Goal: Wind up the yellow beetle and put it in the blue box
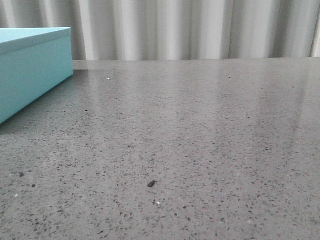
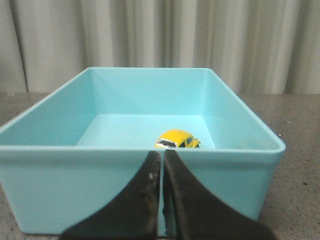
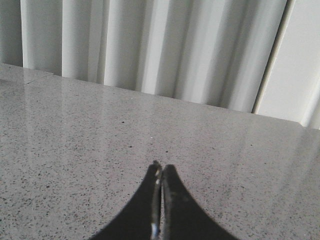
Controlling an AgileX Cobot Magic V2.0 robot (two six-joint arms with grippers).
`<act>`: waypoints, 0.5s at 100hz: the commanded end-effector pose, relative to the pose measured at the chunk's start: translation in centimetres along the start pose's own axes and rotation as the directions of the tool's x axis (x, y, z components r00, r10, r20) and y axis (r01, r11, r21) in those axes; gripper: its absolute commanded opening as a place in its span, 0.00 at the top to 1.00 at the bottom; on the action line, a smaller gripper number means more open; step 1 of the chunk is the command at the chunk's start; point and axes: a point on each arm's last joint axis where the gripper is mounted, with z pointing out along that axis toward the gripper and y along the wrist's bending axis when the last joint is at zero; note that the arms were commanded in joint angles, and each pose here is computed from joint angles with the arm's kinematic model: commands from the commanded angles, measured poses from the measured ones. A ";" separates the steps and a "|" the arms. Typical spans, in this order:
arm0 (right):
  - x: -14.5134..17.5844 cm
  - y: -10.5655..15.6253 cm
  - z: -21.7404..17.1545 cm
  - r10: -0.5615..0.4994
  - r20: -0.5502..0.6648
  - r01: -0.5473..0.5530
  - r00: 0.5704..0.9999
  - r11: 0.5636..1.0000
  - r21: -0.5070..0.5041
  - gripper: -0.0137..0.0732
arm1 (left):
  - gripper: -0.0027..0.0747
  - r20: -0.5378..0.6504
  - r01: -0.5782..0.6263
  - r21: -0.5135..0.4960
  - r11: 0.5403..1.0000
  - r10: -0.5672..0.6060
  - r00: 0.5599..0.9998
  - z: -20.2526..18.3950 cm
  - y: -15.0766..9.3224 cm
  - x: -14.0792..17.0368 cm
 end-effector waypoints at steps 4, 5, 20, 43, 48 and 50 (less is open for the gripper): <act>-1.4 -0.1 0.0 -0.009 0.083 0.009 0.997 1.000 0.000 0.91 | 0.99 0.080 0.038 -0.019 0.999 -0.036 0.996 -0.2 0.3 0.6; -1.4 -0.1 0.0 -0.009 0.083 0.009 0.997 1.000 0.000 0.91 | 0.99 0.081 0.035 -0.019 0.999 -0.033 0.996 -0.2 0.3 0.7; -1.4 -0.1 0.0 -0.009 0.083 0.009 0.997 1.000 0.000 0.91 | 0.99 0.090 -0.013 -0.022 1.000 0.015 0.996 -0.6 0.6 2.8; -1.4 -0.1 0.0 -0.009 0.081 0.009 0.997 1.000 0.000 0.91 | 0.99 -0.077 -0.016 -0.029 0.999 0.013 0.997 -0.8 0.7 4.4; -1.4 -0.1 0.0 -0.009 0.081 0.009 0.997 1.000 0.000 0.91 | 0.99 -0.126 0.011 -0.038 0.999 -0.016 0.992 -0.8 0.7 4.9; -1.4 -0.1 0.0 -0.009 0.081 0.009 0.997 1.000 0.000 0.91 | 0.99 -0.146 0.027 -0.043 0.999 -0.033 0.989 -0.9 0.7 5.1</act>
